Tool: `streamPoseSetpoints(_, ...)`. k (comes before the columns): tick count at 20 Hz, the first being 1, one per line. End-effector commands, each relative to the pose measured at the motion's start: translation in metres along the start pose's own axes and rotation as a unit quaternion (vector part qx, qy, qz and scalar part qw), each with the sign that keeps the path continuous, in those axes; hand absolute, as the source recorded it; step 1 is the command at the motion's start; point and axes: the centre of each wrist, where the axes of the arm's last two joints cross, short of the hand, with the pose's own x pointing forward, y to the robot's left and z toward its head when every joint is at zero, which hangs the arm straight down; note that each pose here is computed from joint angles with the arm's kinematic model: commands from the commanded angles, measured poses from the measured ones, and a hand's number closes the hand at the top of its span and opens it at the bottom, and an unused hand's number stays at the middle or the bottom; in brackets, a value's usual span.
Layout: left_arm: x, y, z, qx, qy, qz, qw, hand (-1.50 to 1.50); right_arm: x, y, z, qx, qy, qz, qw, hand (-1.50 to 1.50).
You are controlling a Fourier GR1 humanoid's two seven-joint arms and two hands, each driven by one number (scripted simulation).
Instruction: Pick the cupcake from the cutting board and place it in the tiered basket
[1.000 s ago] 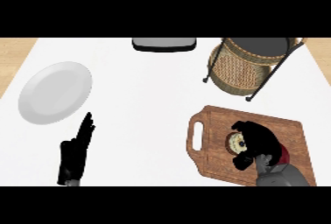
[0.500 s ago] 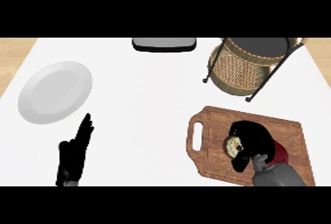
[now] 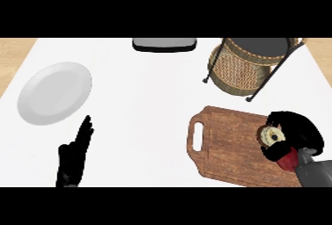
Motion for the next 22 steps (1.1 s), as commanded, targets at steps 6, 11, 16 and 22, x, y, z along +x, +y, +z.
streamPoseSetpoints(6, 0.002, 0.013, -0.009, 0.013, 0.004, 0.003, 0.9999, 0.00, -0.044, -0.074, 0.028, -0.112, -0.012, -0.174, 0.978, 1.50)
streamPoseSetpoints(11, -0.008, 0.009, -0.003, 0.025, 0.012, 0.000, 0.9996, 0.00, -0.045, -0.130, 0.074, -0.210, -0.036, -0.258, 0.942, 1.50)
streamPoseSetpoints(16, -0.004, 0.007, -0.006, 0.010, -0.001, 0.001, 0.9999, 0.00, -0.038, -0.194, 0.132, -0.296, -0.075, -0.211, 0.929, 1.50)
streamPoseSetpoints(22, -0.014, 0.002, -0.003, 0.000, -0.002, -0.001, 1.0000, 0.00, -0.016, -0.227, 0.141, -0.313, -0.059, -0.209, 0.925, 1.50)
